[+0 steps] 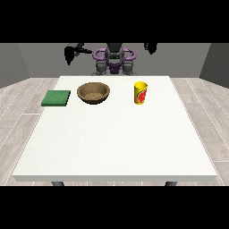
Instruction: Pick the cup and pour the ball into the bowl, then pick the bowl and place it on the pad
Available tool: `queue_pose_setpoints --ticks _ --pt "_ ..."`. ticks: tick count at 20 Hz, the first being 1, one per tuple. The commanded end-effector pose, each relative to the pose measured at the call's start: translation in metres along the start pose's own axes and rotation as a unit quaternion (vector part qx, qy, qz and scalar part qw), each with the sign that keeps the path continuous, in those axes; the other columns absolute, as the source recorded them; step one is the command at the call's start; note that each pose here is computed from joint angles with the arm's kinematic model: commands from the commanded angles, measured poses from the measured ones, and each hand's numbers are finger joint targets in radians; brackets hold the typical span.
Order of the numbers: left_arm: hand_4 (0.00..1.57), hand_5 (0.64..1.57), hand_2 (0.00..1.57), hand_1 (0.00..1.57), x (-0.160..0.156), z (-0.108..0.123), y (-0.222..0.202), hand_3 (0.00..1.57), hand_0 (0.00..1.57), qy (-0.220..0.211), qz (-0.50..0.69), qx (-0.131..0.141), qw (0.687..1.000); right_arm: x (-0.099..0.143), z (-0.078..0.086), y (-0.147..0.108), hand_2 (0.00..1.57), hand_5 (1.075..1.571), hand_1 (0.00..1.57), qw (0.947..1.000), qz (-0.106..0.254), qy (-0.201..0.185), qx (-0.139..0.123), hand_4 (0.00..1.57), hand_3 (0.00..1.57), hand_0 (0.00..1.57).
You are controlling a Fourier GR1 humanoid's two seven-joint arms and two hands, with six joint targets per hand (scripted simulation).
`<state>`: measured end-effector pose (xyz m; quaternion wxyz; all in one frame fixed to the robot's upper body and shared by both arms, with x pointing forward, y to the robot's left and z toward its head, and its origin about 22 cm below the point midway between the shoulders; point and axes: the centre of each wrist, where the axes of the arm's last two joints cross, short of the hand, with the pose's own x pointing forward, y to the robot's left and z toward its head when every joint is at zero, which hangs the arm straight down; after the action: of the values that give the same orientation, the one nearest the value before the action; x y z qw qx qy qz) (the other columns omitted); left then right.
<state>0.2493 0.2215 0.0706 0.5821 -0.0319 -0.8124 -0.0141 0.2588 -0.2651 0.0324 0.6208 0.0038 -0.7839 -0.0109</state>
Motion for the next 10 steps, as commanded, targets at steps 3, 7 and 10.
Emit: queue_pose_setpoints --ticks 3,7,10 --pt "0.00 1.283 0.00 0.00 -0.013 -0.036 0.032 0.00 0.00 -0.064 -0.054 0.025 0.996 0.012 -0.028 0.001 0.00 1.562 0.00 0.9964 -0.010 -0.077 0.033 0.00 0.00 0.00" --pt "0.00 1.252 0.00 0.00 -0.025 -0.051 0.047 0.00 0.00 -0.047 -0.063 0.021 0.997 0.012 -0.045 -0.018 0.00 1.561 0.00 0.9976 0.002 -0.064 0.025 0.00 0.00 0.00" --pt "0.00 1.257 0.00 0.00 -0.014 -0.072 0.060 0.00 0.00 -0.079 -0.071 0.026 0.994 0.009 -0.052 -0.033 0.00 1.560 0.00 0.9945 0.020 -0.100 0.024 0.00 0.00 0.00"
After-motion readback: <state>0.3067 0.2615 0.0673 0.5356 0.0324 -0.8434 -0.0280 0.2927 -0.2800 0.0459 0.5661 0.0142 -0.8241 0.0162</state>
